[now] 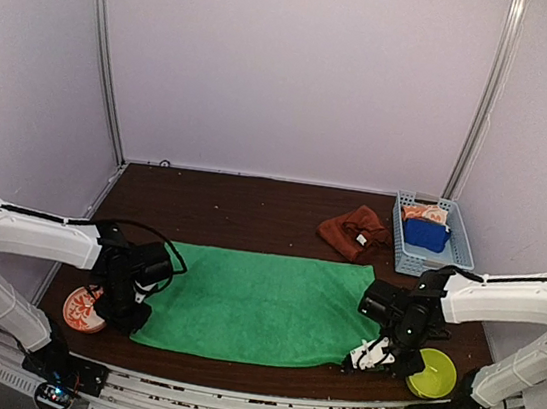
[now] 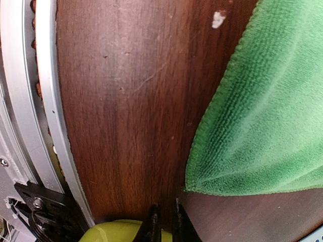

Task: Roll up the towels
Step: Smooth out the towel at the center of the board.

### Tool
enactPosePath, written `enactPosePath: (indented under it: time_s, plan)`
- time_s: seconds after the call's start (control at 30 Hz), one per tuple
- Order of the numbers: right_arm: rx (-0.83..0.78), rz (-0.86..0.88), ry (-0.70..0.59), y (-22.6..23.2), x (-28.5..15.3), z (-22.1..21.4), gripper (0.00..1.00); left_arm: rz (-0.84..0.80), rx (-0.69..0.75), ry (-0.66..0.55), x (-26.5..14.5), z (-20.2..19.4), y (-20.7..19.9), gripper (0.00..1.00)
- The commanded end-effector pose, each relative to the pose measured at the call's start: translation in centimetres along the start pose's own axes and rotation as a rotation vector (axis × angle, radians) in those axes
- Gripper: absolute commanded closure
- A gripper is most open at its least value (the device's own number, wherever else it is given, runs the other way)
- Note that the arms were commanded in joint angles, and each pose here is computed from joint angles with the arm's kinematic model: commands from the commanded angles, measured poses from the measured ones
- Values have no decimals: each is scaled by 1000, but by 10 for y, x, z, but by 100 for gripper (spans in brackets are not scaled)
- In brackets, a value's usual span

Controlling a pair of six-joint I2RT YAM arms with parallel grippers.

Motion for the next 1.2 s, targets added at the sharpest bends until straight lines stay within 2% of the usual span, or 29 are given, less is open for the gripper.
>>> enactPosePath:
  time_s: [0.0,0.13,0.27,0.37,0.43,0.5,0.63,0.8,0.93,1.17]
  plan:
    - [56,-114,-28,-23,-23,-4,89,30,20,-74,-26,20,1,99]
    - [111,-117,-62,-43,-44,-9,83,55,34,-155,-53,48,3,99]
    - [217,-156,-198,-75,-72,1,82,64,0,-221,-62,84,15,99]
    - [412,-225,-290,-121,-81,4,82,55,-26,-280,-68,114,24,99]
    - [515,-265,-302,-150,-80,2,82,45,-63,-330,-72,136,37,97]
    - [613,-294,-298,-177,-72,-1,83,49,-102,-365,-71,152,55,87]
    - [757,-345,-348,-218,-70,0,80,18,-185,-428,-66,177,85,60]
    - [832,-363,-367,-249,-69,8,72,-88,-244,-497,-57,204,105,44]
    - [886,-351,-339,-269,-62,8,70,-134,-245,-502,-41,222,110,38]
    - [955,-310,-276,-287,-47,5,68,-119,-233,-484,-33,238,115,38]
Point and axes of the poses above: each gripper's point midway between its finger pads, its own x axis out along the fingers, its own y axis along the line the jaws close on, z = x × y, the point moved 3 cm from there along -x, back along the fingers, and after that the axes turned 8 degrees about x, right-handed, at the moved point
